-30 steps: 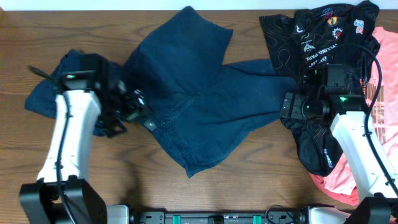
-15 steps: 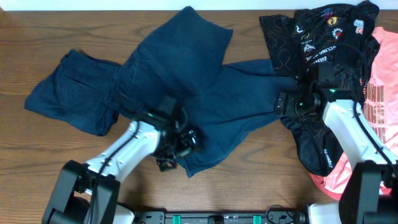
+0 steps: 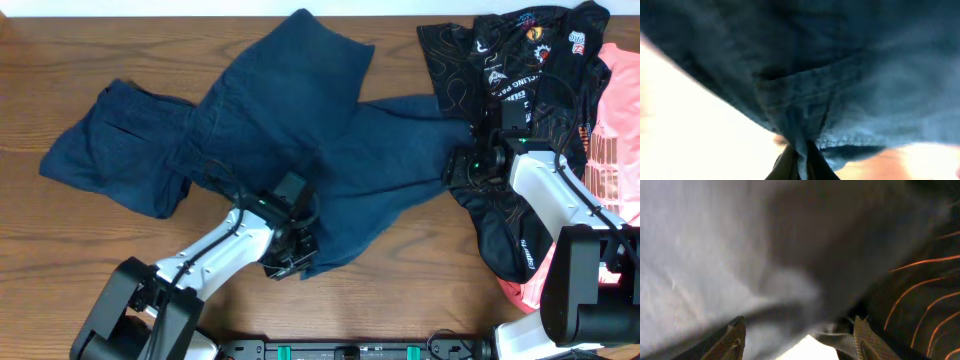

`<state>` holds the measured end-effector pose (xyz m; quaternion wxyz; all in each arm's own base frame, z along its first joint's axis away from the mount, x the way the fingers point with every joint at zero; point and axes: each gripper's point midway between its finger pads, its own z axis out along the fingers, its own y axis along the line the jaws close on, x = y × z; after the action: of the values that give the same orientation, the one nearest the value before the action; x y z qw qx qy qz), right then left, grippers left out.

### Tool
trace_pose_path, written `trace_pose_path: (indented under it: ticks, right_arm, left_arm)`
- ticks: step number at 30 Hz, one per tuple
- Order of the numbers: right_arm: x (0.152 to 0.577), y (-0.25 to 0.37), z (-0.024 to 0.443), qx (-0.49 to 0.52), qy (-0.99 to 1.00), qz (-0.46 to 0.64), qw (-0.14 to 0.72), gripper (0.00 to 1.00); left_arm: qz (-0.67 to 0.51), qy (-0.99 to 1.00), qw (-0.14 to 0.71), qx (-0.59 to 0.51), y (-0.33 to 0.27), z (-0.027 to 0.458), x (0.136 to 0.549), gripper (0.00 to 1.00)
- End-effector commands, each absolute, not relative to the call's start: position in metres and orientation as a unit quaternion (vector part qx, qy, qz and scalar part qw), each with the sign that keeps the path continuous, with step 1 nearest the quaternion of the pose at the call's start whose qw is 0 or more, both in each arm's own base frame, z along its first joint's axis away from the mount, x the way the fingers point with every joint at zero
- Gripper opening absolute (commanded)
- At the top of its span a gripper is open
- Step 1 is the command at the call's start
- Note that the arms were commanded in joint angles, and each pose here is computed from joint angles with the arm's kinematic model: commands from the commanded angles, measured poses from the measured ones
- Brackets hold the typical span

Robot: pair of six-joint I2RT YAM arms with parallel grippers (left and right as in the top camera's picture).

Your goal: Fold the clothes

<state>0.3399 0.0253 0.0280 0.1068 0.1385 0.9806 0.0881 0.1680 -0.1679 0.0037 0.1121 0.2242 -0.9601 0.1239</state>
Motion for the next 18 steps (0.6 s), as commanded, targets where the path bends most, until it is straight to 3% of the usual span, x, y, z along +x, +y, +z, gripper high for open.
trace_pose_path:
  ticks: [1,5,8,9,11,12,14,18]
  right_arm:
    - [0.338,0.027,0.028,0.152,0.979,0.1,0.097,0.67]
    - [0.327,0.042,0.029,0.146,0.978,0.134,0.07,0.65]
    - [0.314,0.058,0.029,0.137,0.977,0.157,0.04,0.71]
    - [0.31,0.063,0.03,0.133,0.977,0.162,0.03,0.74]
    - [0.296,0.071,0.029,0.139,0.977,0.161,0.001,0.84]
    - [0.29,0.071,0.028,0.152,0.976,0.155,-0.013,0.88]
    - [0.28,0.075,0.027,0.18,0.972,0.149,-0.035,0.93]
    - [0.275,0.088,0.023,0.195,0.969,0.145,-0.044,0.91]
  left_arm:
    - [0.059,-0.959,0.092,0.261,-0.122,-0.001,0.175,0.06]
    - [0.053,-0.953,0.073,0.289,-0.08,0.008,0.188,0.06]
    - [0.074,-0.945,0.055,0.312,-0.058,0.018,0.197,0.1]
    - [0.092,-0.943,0.057,0.314,-0.056,0.023,0.197,0.22]
    - [0.129,-0.935,0.075,0.321,-0.059,0.033,0.19,0.6]
    - [0.142,-0.929,0.089,0.329,-0.062,0.037,0.184,0.72]
    - [0.161,-0.921,0.114,0.336,-0.068,0.045,0.173,0.82]
    - [0.182,-0.908,0.142,0.349,-0.081,0.056,0.16,0.83]
